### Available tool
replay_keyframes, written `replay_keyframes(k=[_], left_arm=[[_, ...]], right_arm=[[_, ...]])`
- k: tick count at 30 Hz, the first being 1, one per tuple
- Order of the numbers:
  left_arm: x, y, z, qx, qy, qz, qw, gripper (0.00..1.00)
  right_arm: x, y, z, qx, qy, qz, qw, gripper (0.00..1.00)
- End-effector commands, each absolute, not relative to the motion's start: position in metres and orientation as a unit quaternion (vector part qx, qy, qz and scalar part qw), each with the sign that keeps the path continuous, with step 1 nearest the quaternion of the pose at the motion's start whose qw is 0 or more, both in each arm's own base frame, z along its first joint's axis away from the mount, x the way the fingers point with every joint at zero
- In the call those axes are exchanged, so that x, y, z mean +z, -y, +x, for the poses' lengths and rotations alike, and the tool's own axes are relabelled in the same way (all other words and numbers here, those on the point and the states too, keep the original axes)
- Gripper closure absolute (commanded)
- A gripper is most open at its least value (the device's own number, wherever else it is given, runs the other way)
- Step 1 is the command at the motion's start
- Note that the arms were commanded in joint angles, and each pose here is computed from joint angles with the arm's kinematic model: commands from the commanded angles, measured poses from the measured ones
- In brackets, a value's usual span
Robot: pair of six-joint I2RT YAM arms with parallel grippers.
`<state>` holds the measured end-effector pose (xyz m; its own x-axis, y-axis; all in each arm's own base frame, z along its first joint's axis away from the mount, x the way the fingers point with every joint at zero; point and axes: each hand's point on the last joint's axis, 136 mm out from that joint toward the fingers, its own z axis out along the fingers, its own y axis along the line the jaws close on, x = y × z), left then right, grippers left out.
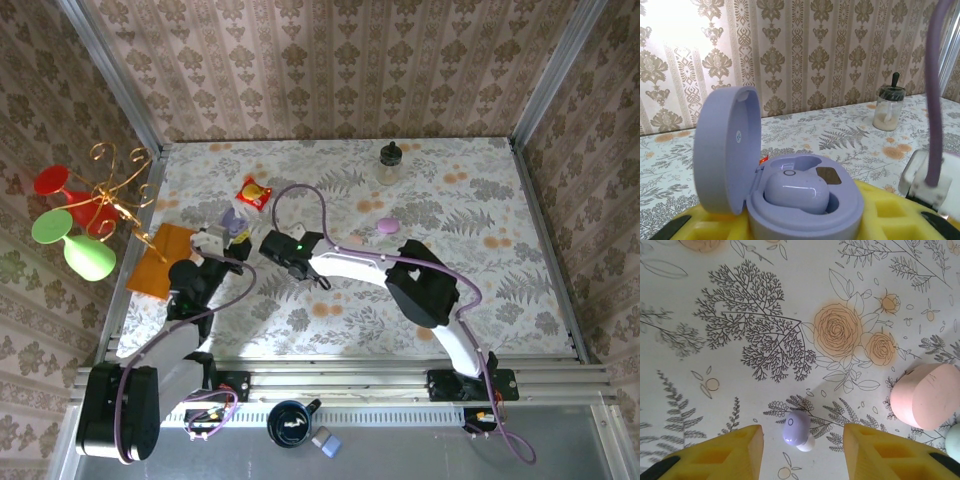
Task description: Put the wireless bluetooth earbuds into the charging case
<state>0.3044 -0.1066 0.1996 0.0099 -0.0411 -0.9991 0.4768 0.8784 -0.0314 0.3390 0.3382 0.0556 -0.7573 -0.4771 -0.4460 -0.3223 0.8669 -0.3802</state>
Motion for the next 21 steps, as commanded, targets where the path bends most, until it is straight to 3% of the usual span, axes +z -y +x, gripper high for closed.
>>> replay_keyframes(k=[1, 21], left_arm=[[0.204, 0.107, 0.302, -0.197, -0.674, 0.159, 0.694, 0.77], [0.203, 0.111, 0.300, -0.205, -0.671, 0.171, 0.692, 0.76]], right_arm=[[0.061, -0.326, 0.345, -0.208, -0.911, -0.214, 0.284, 0.54], [0.031, -0.330, 0.341, -0.243, -0.908, -0.242, 0.241, 0.63]])
